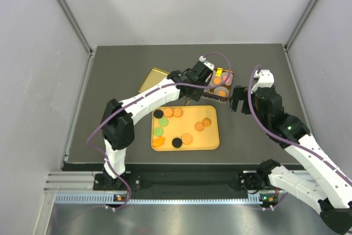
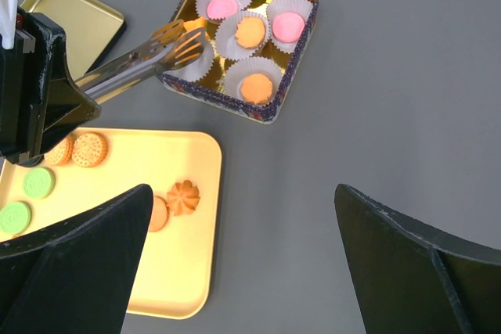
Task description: Pack the cookies
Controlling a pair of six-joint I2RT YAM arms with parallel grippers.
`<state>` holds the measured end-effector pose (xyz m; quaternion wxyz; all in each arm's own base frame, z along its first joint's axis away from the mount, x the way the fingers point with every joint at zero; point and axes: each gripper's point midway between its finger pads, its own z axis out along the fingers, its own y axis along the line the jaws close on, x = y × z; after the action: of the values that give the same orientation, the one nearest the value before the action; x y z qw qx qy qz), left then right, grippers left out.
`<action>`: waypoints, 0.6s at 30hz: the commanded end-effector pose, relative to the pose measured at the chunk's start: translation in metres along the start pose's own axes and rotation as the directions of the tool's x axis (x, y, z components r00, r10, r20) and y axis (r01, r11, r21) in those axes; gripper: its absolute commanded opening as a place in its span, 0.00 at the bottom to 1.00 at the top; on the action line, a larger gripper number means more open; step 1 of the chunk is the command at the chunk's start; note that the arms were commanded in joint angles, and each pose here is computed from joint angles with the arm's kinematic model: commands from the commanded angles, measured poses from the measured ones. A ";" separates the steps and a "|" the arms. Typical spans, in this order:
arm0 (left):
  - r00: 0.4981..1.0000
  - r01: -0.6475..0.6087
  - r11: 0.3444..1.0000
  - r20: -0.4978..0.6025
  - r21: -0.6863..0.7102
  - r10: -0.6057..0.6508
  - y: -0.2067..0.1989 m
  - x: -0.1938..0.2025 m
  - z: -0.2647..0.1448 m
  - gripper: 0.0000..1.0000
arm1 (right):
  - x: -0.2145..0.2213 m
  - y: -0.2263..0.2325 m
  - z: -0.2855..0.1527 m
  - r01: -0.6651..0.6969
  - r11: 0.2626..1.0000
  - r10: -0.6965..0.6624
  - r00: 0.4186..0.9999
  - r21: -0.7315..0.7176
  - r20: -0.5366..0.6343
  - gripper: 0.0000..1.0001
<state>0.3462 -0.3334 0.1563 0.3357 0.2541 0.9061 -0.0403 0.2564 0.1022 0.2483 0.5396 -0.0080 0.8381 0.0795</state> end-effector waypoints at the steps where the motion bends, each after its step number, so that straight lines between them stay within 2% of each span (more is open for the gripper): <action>1: 0.996 0.020 1.000 0.088 -0.003 -0.019 0.005 -0.028 -0.016 0.14 | -0.010 0.000 -0.002 -0.013 1.000 0.014 0.999 -0.008 0.043 1.00; 18: 0.998 0.002 1.000 0.064 -0.020 -0.001 0.008 -0.018 -0.012 0.20 | -0.014 -0.001 -0.004 -0.012 1.000 0.012 0.999 -0.003 0.053 1.00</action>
<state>0.3464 -0.3330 0.1562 0.3359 0.2558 0.9057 -0.0387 0.2553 0.1015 0.2506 0.5429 -0.0070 0.8358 0.0813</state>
